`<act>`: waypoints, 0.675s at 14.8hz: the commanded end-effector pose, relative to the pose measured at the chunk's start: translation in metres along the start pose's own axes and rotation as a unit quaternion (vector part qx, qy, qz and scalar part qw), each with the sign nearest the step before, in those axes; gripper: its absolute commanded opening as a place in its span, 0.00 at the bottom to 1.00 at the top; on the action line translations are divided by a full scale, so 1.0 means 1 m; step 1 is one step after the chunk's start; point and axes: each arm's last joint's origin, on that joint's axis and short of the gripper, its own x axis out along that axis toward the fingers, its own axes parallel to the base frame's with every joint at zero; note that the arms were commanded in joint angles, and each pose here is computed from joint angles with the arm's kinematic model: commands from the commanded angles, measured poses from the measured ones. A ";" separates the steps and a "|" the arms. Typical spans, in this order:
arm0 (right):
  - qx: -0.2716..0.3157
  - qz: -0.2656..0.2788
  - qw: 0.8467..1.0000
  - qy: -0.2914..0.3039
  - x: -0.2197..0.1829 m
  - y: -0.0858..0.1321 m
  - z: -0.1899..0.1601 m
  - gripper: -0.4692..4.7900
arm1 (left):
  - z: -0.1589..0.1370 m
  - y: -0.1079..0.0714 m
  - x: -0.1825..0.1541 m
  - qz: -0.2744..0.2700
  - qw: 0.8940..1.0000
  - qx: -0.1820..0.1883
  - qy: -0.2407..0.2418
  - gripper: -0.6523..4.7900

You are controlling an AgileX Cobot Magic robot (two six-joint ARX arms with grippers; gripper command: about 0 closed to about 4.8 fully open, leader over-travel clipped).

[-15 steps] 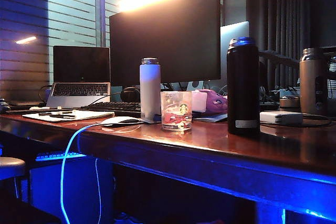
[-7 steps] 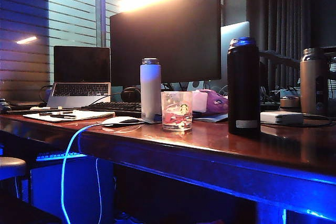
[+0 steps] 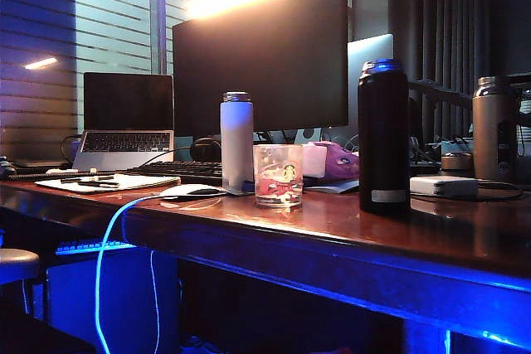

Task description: Pick up the black thermos, pour a little water from inside into the glass cup, then place the black thermos back on the table.

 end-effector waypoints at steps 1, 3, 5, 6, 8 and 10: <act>0.002 -0.001 1.000 0.002 0.000 0.000 0.000 0.09 | -0.044 -0.005 -0.016 0.041 0.998 -0.020 -0.032 0.11; 0.002 -0.001 1.000 0.002 0.000 0.000 0.000 0.09 | -0.075 -0.009 -0.024 0.067 0.997 -0.021 -0.040 0.11; 0.002 -0.001 1.000 0.002 0.000 0.000 0.000 0.09 | -0.096 -0.010 -0.029 0.087 0.994 -0.019 -0.055 0.11; 0.002 -0.001 1.000 0.002 0.000 0.000 0.000 0.09 | -0.102 -0.011 -0.031 0.099 0.993 -0.020 -0.059 0.11; 0.002 -0.001 1.000 0.002 0.000 0.000 0.000 0.09 | -0.113 -0.011 -0.031 0.109 0.993 -0.023 -0.048 0.11; 0.002 0.000 1.000 0.002 0.000 0.000 0.000 0.09 | -0.128 -0.012 -0.029 0.106 0.994 -0.036 0.000 0.11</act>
